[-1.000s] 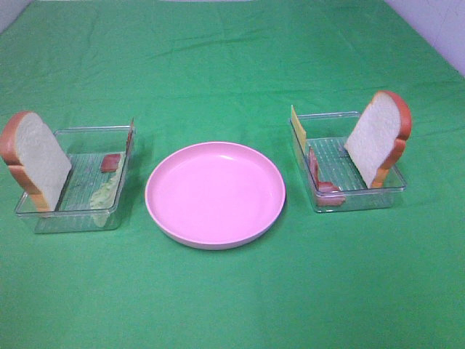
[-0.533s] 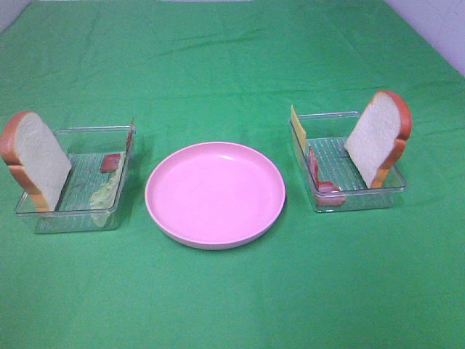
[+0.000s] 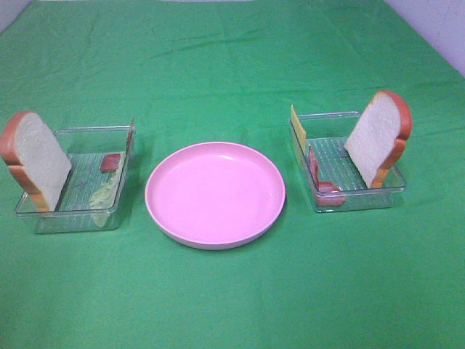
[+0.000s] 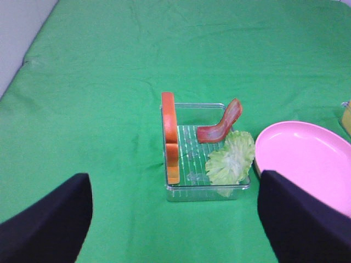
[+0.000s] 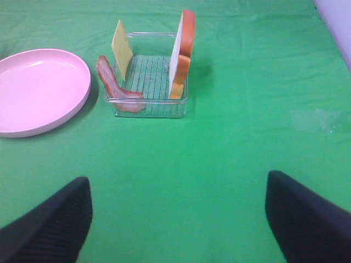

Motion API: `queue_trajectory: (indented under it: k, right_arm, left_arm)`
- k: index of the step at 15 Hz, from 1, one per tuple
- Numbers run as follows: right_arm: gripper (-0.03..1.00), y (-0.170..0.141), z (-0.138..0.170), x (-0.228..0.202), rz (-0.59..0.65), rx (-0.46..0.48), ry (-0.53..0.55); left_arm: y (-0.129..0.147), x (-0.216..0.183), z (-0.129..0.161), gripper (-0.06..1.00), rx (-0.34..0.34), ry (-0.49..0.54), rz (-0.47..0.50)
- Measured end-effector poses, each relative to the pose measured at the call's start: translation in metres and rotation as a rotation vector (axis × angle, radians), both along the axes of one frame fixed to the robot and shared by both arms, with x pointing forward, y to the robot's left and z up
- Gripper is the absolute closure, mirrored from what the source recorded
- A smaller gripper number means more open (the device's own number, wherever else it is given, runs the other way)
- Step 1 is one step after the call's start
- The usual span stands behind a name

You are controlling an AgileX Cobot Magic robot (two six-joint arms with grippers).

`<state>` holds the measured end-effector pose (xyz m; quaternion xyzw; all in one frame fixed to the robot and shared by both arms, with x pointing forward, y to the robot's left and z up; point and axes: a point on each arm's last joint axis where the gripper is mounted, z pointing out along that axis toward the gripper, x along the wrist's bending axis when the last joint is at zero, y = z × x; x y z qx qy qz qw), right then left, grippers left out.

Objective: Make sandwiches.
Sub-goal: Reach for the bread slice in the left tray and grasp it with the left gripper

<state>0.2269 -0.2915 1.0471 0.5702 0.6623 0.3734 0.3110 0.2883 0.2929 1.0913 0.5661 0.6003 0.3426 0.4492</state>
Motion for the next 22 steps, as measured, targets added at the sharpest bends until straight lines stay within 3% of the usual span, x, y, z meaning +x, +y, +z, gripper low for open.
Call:
queue_trajectory:
  k: [4, 5, 9, 15, 17, 22]
  right_arm:
    - [0.16, 0.000, 0.000, 0.000, 0.000, 0.000, 0.000]
    - [0.16, 0.000, 0.000, 0.000, 0.000, 0.000, 0.000]
    - [0.16, 0.000, 0.000, 0.000, 0.000, 0.000, 0.000]
    - [0.16, 0.000, 0.000, 0.000, 0.000, 0.000, 0.000]
    - [0.16, 0.000, 0.000, 0.000, 0.000, 0.000, 0.000]
    - [0.16, 0.000, 0.000, 0.000, 0.000, 0.000, 0.000]
  left_arm:
    - [-0.004, 0.071, 0.012, 0.17, -0.055, 0.191, -0.007]
    - [-0.006, 0.112, 0.016, 0.17, -0.063, 0.307, -0.023]
    - [-0.016, 0.190, 0.004, 0.17, -0.088, 0.554, -0.103]
    - [-0.070, 0.270, -0.031, 0.18, -0.033, 0.723, -0.250]
    - [-0.071, 0.284, -0.046, 0.19, -0.015, 0.804, -0.185]
    - [-0.059, 0.302, -0.063, 0.19, 0.086, 0.849, -0.030]
